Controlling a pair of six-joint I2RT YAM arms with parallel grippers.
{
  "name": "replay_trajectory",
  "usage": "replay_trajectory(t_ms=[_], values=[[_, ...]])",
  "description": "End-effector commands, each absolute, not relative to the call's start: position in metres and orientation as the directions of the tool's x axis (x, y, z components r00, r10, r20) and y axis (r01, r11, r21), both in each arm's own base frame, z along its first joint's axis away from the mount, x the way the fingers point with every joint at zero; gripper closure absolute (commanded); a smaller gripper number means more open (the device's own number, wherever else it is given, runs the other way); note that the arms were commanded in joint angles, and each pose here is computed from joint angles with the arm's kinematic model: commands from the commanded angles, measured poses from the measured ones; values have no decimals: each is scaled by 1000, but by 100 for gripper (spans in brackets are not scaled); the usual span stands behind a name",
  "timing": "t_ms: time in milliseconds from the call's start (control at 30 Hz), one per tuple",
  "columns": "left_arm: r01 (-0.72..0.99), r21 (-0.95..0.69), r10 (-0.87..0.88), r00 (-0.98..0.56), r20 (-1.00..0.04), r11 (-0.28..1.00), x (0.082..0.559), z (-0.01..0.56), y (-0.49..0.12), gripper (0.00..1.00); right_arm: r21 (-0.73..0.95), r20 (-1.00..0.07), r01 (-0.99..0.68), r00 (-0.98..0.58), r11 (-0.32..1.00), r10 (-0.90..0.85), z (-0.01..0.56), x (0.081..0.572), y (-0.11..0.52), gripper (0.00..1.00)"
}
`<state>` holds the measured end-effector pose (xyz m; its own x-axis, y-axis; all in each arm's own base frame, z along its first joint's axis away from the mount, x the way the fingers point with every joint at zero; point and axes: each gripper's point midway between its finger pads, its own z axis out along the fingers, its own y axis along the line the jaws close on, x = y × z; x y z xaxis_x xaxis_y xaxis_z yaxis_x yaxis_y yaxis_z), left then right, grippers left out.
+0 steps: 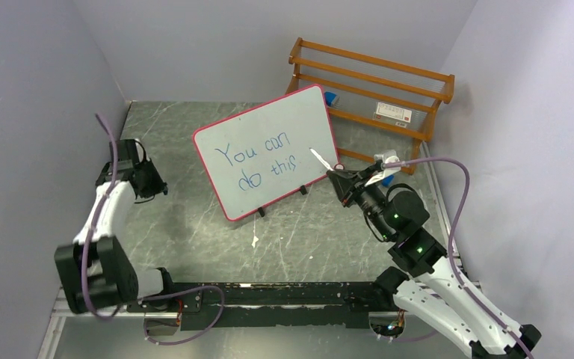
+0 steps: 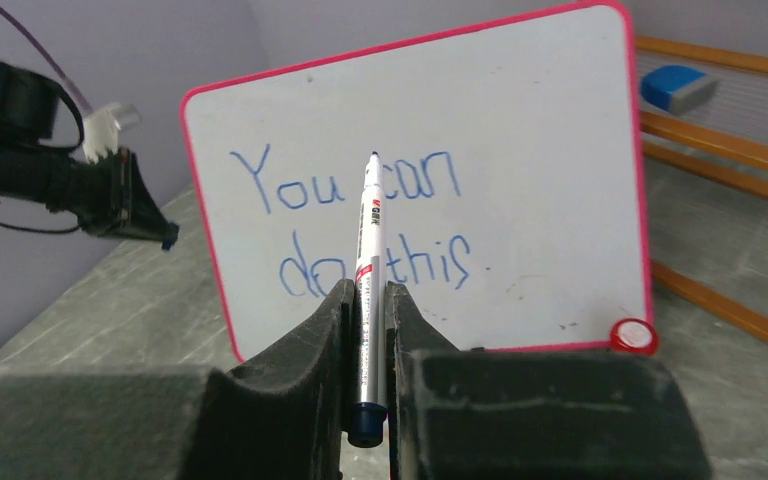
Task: Write a sentence on the whiteboard
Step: Close the whiteboard marker at the center of the board.
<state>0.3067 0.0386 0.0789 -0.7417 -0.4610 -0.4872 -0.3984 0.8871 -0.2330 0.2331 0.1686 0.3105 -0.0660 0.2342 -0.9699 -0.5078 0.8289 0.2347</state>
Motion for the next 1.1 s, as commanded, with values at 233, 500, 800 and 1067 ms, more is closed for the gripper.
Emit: replay_trajectory(t_ms=[233,500,800,1067], values=[[-151,-622,-633,-324,-703,768,301,268,-9,95,231,-945,-736,-16,636,326,329,219,221,100],[156,-765,-715,-279,-641,624,285,345,-57,95,228,-913,-795,25,562,407,339,207,244,100],[393,-805,-790,-251,-559,444,276,397,-108,95,233,-845,-812,103,535,525,353,189,270,100],[495,-816,-827,-294,-480,298,266,398,-155,95,253,-807,-811,125,528,578,359,188,279,100]])
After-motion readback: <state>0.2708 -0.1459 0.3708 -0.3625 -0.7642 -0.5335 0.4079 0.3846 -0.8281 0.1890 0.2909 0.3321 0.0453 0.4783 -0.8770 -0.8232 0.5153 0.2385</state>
